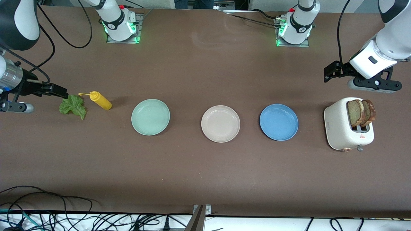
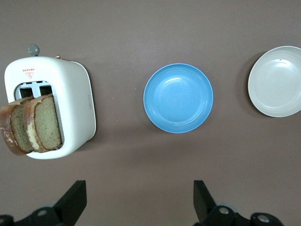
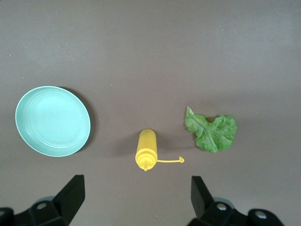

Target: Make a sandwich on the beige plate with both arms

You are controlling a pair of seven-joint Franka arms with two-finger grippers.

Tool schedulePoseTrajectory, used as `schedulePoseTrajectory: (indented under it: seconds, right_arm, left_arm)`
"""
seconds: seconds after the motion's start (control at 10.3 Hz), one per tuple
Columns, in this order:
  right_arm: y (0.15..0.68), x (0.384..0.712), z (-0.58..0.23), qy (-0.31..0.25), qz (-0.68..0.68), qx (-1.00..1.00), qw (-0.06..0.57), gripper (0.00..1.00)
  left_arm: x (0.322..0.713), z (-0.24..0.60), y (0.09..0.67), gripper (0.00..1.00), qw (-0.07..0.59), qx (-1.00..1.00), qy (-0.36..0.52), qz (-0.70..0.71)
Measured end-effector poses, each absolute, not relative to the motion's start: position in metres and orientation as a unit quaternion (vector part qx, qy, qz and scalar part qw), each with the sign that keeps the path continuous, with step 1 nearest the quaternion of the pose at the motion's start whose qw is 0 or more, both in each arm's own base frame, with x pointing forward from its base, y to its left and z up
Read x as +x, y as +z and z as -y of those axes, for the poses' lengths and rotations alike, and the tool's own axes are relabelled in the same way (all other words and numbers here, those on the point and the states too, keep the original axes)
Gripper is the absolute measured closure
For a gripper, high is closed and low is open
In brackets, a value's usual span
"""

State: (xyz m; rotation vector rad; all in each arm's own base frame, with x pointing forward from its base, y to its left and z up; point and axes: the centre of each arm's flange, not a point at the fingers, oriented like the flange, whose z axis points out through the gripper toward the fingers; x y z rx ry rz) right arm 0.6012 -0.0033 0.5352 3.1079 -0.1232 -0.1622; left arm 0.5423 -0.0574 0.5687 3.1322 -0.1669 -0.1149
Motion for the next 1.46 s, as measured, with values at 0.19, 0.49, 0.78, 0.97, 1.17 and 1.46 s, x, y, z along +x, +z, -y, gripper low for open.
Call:
schedulePoseTrajectory:
  seconds: [0.19,0.49,0.78,0.97,1.17,1.46]
  right_arm:
    - [0.535,0.601,0.008,-0.052,0.043,0.998,0.014,0.00]
    - [0.535,0.601,0.015,-0.052,0.050,0.997,0.013,0.00]
    - [0.534,0.601,0.020,-0.053,0.054,0.997,0.013,0.00]
    - [0.534,0.601,0.020,-0.055,0.054,0.997,0.014,0.00]
    - [0.533,0.601,0.020,-0.057,0.054,0.997,0.014,0.00]
    - [0.533,0.601,0.020,-0.057,0.054,0.997,0.014,0.00]
  left_arm:
    - [0.542,0.057,0.569,0.00,0.001,0.998,-0.037,0.053]
    - [0.542,0.057,0.569,0.00,0.001,0.998,-0.037,0.053]
    - [0.542,0.057,0.569,0.00,0.001,0.998,-0.037,0.053]
    - [0.542,0.057,0.569,0.00,0.001,0.998,-0.037,0.053]
    - [0.542,0.057,0.569,0.00,0.001,0.998,-0.037,0.053]
    - [0.542,0.057,0.569,0.00,0.001,0.998,-0.037,0.053]
